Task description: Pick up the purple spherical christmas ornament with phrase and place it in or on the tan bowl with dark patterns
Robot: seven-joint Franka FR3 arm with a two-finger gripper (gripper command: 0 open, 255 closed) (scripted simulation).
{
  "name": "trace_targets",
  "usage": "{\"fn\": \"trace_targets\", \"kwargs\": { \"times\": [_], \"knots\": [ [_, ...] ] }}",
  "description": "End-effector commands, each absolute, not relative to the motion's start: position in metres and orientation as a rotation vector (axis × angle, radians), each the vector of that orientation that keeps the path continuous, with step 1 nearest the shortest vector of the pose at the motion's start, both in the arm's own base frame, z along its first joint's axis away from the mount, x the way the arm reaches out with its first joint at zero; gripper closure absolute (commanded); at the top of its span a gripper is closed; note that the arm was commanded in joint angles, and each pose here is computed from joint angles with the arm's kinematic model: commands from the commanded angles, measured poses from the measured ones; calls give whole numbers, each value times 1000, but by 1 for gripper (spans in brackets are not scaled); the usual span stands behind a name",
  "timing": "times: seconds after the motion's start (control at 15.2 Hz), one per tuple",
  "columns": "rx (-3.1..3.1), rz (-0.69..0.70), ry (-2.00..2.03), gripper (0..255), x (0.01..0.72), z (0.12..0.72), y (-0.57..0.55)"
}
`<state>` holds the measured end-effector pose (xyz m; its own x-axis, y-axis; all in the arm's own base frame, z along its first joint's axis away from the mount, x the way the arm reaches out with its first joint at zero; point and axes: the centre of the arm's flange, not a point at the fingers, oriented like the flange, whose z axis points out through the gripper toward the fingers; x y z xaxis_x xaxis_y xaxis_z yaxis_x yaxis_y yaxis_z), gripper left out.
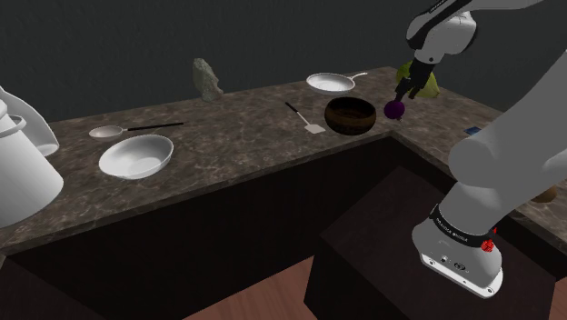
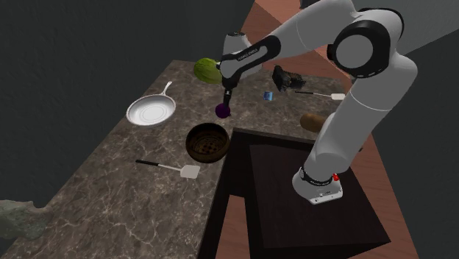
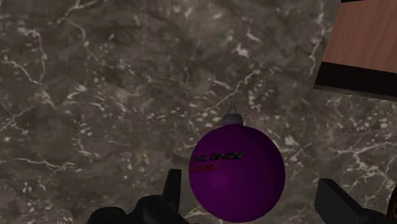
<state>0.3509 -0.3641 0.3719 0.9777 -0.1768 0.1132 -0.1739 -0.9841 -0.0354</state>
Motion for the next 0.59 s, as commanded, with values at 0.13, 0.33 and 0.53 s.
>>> {"fn": "trace_targets", "kwargs": {
  "times": [0.13,0.33,0.53],
  "knots": [
    [-3054,-234,320,0,346,351,-368],
    [-3054,-234,320,0,348,335,-367],
    [-3054,-234,320,0,349,332,-367]
  ]
}}
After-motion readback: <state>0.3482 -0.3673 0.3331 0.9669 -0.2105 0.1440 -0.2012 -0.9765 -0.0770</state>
